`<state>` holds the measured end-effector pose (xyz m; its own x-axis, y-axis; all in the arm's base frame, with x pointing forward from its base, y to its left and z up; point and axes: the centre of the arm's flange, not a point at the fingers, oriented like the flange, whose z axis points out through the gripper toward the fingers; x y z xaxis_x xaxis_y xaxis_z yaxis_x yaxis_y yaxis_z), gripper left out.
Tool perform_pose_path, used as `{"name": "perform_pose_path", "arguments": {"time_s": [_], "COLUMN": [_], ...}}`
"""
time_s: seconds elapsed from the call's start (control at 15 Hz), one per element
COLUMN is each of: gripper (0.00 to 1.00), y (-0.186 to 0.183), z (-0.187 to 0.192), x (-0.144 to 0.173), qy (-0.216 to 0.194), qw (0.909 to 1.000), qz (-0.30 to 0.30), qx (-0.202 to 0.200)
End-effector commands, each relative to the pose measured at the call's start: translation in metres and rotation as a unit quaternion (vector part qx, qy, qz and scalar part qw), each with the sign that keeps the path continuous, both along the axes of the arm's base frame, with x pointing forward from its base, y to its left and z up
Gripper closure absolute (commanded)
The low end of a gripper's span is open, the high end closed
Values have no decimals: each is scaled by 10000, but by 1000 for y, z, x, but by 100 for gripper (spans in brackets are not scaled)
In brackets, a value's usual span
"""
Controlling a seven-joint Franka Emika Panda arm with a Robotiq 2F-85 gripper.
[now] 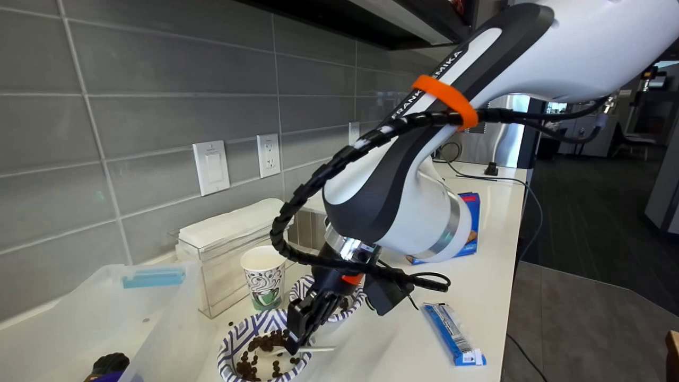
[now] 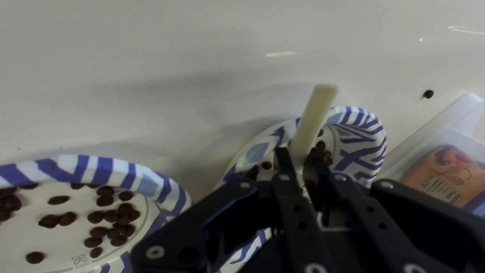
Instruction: Pick up the spoon, get some of the objects from the bowl on the left and put them in the bowl on the right
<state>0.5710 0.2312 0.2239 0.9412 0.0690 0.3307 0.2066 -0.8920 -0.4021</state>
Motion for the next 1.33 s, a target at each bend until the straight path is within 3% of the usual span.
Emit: {"name": "perform_pose_path", "arguments": {"time_s": [0.0, 0.73, 1.27], "gripper": [97, 97, 97], "y": [-5, 6, 23], "z": [-2, 7, 29], "x": [-5, -18, -40], "qy": [-185, -909, -1595], "qw": [9995, 9931, 9782], "qz": [-80, 295, 706], "qx": [-245, -672, -1130]}}
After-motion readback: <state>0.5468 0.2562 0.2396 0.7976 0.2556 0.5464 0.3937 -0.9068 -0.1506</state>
